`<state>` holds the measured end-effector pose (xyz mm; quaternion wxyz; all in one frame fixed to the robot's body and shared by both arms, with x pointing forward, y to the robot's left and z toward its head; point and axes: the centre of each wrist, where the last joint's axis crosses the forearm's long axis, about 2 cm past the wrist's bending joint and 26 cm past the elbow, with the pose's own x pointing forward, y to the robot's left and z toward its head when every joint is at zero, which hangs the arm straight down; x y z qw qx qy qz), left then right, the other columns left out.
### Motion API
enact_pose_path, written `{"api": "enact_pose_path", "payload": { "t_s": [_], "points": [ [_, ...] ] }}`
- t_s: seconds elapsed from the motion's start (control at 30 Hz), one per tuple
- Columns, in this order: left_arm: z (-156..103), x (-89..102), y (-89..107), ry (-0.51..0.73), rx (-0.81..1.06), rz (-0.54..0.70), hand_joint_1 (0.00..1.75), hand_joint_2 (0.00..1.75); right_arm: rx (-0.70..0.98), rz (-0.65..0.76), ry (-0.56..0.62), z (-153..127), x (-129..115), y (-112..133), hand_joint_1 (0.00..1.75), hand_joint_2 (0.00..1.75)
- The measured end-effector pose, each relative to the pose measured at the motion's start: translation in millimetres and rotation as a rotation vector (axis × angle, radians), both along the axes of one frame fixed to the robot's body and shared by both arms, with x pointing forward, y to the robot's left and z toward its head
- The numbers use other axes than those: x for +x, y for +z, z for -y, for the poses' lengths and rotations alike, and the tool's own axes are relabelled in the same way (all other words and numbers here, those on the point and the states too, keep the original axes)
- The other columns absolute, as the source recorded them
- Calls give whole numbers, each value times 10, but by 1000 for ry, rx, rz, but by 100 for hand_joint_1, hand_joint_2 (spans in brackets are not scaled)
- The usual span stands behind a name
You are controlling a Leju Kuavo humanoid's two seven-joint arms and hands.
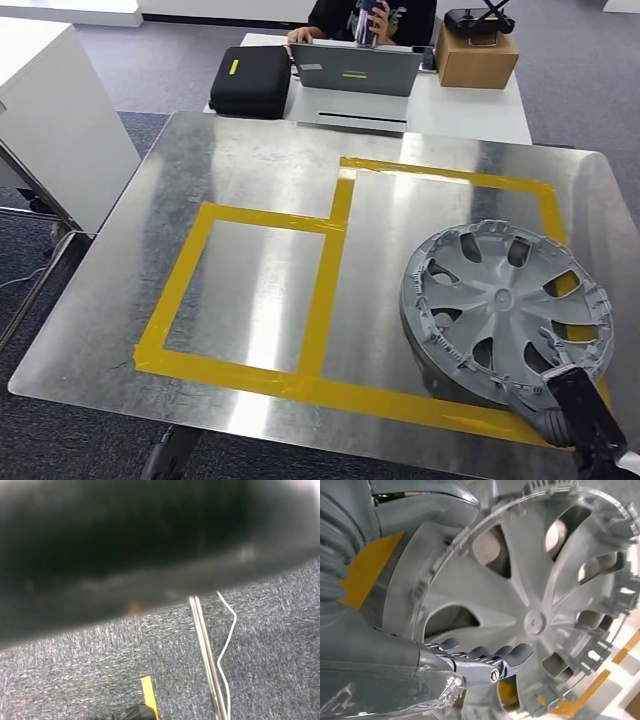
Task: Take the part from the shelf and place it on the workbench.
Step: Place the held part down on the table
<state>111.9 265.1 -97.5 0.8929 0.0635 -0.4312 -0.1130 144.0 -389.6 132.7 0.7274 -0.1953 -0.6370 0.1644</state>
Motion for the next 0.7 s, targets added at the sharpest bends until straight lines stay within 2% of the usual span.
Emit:
{"api": "enact_pose_path", "payload": {
  "t_s": [0.43,0.6,0.7],
  "points": [
    [-14,-2,-1,0,2,0,0,0,28,6,-38,66,-38,-14,0,175],
    [-18,-8,-3,-1,1,5,0,0,119,87,31,27,-63,-23,0,175],
    [-18,-21,-7,-2,-10,14,0,0,96,173,72,-51,-102,3,0,175]
  ]
}}
